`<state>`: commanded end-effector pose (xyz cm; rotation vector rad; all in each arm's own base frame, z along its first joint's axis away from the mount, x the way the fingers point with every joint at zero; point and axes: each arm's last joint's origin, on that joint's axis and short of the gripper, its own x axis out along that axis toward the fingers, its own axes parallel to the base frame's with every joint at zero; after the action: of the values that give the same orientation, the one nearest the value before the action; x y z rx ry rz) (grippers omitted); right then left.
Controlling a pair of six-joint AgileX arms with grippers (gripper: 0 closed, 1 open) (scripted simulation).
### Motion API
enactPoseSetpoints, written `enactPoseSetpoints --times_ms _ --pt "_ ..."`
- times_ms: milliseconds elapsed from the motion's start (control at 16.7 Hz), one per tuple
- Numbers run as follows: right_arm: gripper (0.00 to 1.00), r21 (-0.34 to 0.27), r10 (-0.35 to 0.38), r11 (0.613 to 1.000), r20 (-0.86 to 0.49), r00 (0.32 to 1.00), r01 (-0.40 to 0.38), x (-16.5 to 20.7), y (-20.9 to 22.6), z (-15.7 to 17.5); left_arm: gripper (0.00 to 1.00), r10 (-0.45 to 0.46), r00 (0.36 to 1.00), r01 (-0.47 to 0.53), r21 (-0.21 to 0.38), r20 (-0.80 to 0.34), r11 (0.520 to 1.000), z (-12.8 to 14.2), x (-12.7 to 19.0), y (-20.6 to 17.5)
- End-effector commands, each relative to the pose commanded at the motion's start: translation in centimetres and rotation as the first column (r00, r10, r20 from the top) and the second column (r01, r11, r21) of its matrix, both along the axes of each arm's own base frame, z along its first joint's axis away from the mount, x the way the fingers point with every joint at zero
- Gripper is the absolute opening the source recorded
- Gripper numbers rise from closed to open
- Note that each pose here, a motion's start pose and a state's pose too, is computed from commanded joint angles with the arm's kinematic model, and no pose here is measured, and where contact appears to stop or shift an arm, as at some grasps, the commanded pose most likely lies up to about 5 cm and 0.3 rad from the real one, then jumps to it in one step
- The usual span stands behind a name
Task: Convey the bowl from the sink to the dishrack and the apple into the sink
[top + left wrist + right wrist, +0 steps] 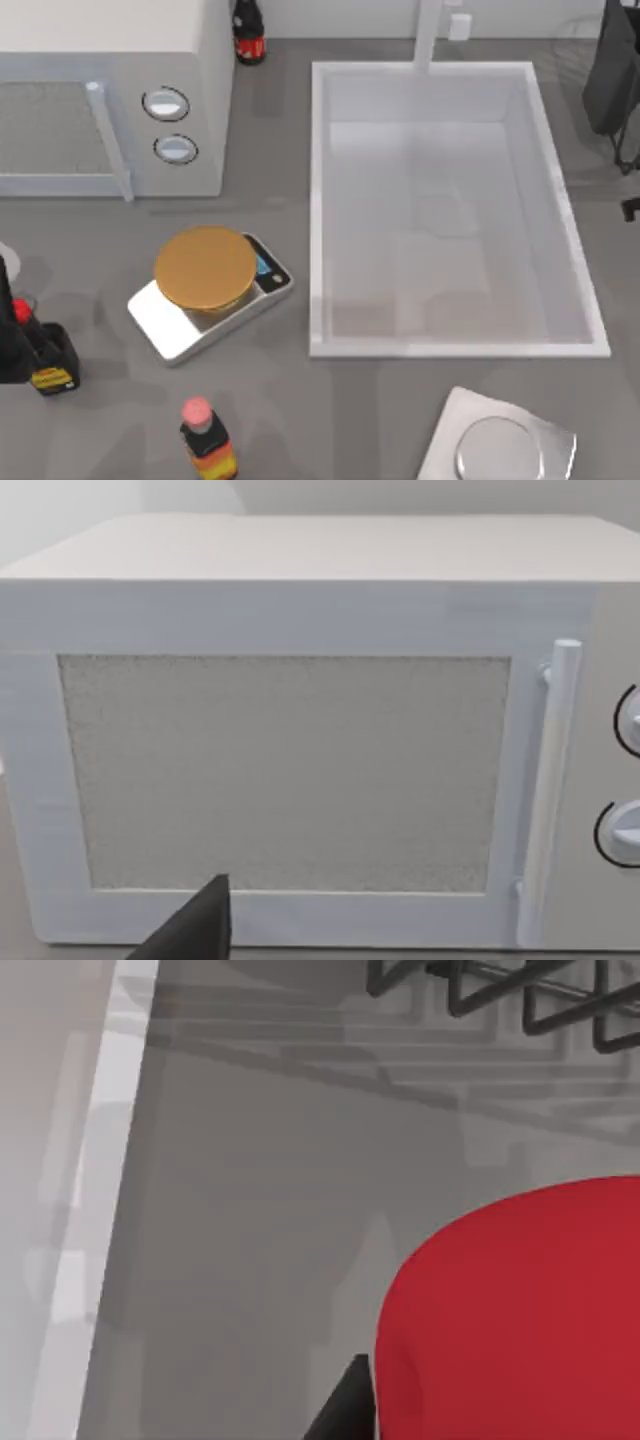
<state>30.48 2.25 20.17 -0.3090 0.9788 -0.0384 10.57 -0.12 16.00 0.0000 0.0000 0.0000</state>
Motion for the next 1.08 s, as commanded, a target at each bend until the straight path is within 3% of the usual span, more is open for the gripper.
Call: enactPoseSetpoints --times_ms 120,300,540,780,1080 --pt "0.0 -0.01 0.043 0.999 0.177 0.983 -0.042 0.9 3.2 0.0 1.0 0.0 1.0 0.0 0.0 0.0 1.0 0.0 0.0 0.0" --pt "0.0 0.011 0.073 0.996 0.429 0.901 -0.086 1.1 7.9 0.3 1.0 0.0 1.0 0.0 0.0 0.0 1.0 0.0 0.0 0.0" --pt "0.0 0.098 0.027 0.987 0.675 0.737 -0.126 -0.3 12.7 0.7 1.0 0.0 1.0 0.0 0.0 0.0 1.0 0.0 0.0 0.0" --pt "0.0 0.196 -0.064 0.969 0.792 0.607 -0.153 -2.4 15.3 0.8 1.0 0.0 1.0 0.0 0.0 0.0 1.0 0.0 0.0 0.0" --pt "0.0 0.24 -0.112 0.957 0.821 0.56 -0.161 -3.4 16.1 0.7 1.0 0.0 1.0 0.0 0.0 0.0 1.0 0.0 0.0 0.0"
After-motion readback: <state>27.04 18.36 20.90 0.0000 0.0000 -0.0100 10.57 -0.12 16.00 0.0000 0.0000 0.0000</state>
